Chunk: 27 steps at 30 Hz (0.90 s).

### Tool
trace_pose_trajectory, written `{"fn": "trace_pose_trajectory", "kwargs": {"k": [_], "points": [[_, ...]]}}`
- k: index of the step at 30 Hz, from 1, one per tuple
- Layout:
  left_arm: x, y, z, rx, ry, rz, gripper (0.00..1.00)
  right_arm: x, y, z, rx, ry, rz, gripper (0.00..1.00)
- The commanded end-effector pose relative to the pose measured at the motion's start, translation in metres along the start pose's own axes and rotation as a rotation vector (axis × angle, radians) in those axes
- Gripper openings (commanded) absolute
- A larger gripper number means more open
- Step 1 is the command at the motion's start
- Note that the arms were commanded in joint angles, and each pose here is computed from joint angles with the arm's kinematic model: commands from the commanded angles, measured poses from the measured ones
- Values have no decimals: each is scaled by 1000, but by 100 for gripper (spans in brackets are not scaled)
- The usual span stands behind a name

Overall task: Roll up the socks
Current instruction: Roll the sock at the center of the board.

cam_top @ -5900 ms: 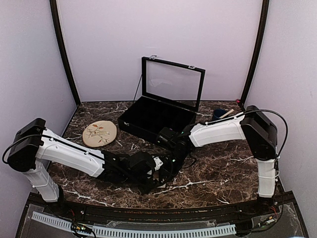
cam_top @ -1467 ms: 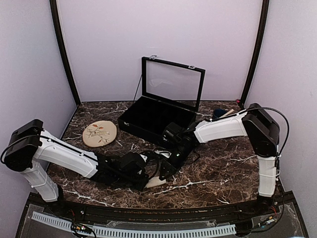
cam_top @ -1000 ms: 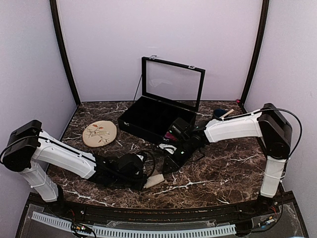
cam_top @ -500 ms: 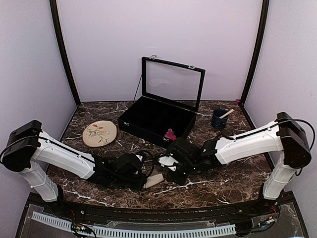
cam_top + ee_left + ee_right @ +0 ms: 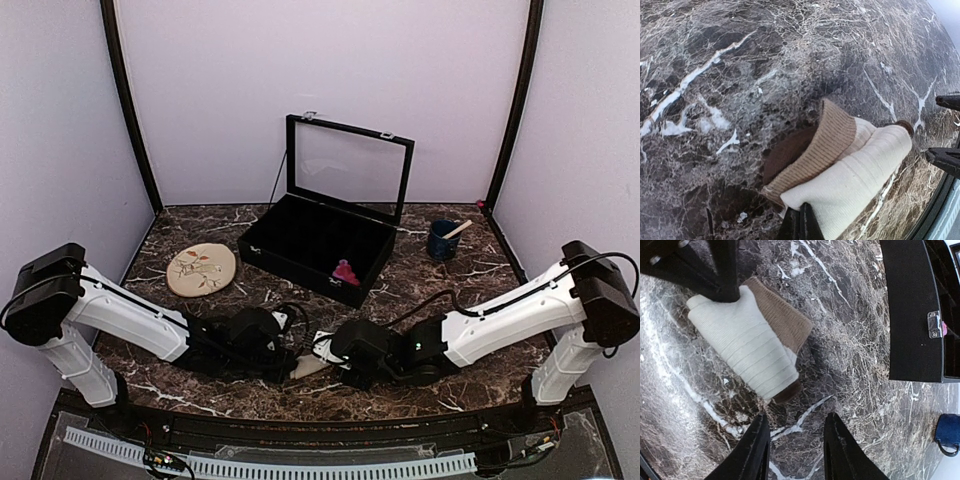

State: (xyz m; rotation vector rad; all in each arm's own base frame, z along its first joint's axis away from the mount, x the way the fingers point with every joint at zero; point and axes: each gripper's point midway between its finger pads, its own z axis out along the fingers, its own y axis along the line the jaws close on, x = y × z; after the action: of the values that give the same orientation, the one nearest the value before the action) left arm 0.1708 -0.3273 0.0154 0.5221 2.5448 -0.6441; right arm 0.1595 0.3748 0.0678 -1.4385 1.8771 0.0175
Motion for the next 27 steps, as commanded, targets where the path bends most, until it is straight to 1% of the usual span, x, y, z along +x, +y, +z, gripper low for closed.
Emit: {"fn": "trace_pose_trajectory", "kwargs": {"k": [1,8,11,16,22,24,27], "points": [[69,56,6,-143,251,63,0,-4,-5,-12,82,-48,-45,35],[63,57,10,-96,262,98,0,1,19,-14,65,-42,-151,38],[62,57,13,-79,274,118,0,1,24,-11,62,-42,-173,41],[60,54,20,-56,303,154,0,-3,33,-6,55,-45,-215,41],[58,54,27,-45,334,195,0,-4,32,4,98,-44,-268,44],[58,56,28,-45,337,199,0,-2,31,8,119,-37,-285,46],[60,58,28,-41,344,199,0,3,31,14,136,-23,-312,47]]}}
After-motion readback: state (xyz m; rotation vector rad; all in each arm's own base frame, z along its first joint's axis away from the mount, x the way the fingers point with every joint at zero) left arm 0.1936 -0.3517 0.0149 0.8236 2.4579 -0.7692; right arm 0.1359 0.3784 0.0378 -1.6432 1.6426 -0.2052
